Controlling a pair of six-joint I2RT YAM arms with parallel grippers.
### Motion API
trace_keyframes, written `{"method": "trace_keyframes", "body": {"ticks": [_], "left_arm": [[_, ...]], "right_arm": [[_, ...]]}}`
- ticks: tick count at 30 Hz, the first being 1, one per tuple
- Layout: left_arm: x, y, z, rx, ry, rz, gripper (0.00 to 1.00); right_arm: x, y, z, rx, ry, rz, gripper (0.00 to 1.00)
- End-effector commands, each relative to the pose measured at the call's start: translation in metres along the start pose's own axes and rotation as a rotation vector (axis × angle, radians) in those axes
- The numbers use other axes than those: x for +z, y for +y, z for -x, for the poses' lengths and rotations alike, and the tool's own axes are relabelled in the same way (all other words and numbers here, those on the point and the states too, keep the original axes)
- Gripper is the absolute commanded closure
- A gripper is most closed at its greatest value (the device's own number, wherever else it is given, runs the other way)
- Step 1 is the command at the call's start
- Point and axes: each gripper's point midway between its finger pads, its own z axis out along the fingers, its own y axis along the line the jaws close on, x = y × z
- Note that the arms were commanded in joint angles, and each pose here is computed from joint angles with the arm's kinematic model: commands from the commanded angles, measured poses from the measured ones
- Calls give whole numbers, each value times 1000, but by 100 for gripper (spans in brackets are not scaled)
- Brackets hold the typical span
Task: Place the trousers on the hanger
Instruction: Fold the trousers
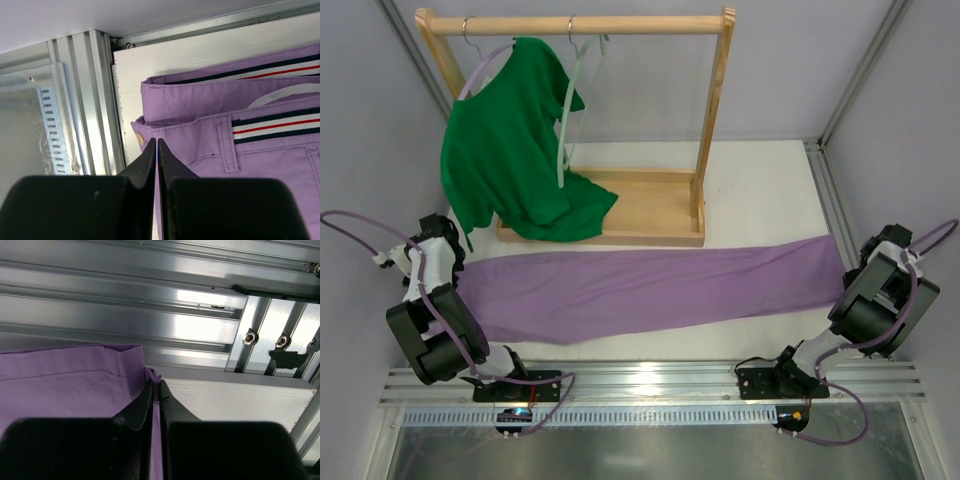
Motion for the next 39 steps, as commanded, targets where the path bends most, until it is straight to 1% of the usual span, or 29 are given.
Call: {"method": "trace_keyframes", "body": {"ticks": [1,4,5,6,7,8,10,15,17,20,24,27,32,33,34,35,36,37,39], "left_arm": [[-3,5,19,-7,-52,23,100],[-9,6,16,15,-18,13,99],[-10,7,15,-13,-18,6,91],[-10,6,14,-23,-21,0,78],[-9,7,12,-31,-21,-5,60],[-6,6,8,-39,-19,-6,54],[-2,5,-1,-37,3,0,48],[11,-4,-32,5,117,28,46],[14,-4,-37,-9,134,40,45],[18,-9,-42,-10,139,27,47],[19,-11,-37,13,137,35,61],[19,-12,-35,12,139,34,62],[20,-12,-47,20,178,30,62],[20,-11,-48,21,177,34,65],[21,-11,-48,22,174,35,71],[22,-10,-49,26,175,36,79],[23,-10,-49,24,176,37,93],[24,-9,-50,26,177,41,99],[26,-3,-44,16,158,66,99]], "right_arm": [[-9,-2,28,90,-107,20,96],[-13,0,27,88,-106,41,96],[-14,0,27,88,-106,43,96],[-15,1,28,87,-107,47,96],[-16,3,28,86,-106,60,96],[-17,4,28,84,-108,67,96],[-16,4,29,85,-111,68,96],[-13,10,26,78,-92,89,96],[-13,10,25,73,-89,87,96],[-12,12,27,72,-87,97,96],[-11,13,26,65,-81,93,96],[-10,12,24,65,-78,97,96],[-12,13,26,62,-82,102,96],[-12,13,25,62,-83,101,96],[-12,13,26,62,-83,101,96],[-13,13,26,63,-83,101,96],[-13,14,26,60,-82,102,96],[-13,14,26,59,-79,100,96],[-14,14,28,62,-84,100,96]]}}
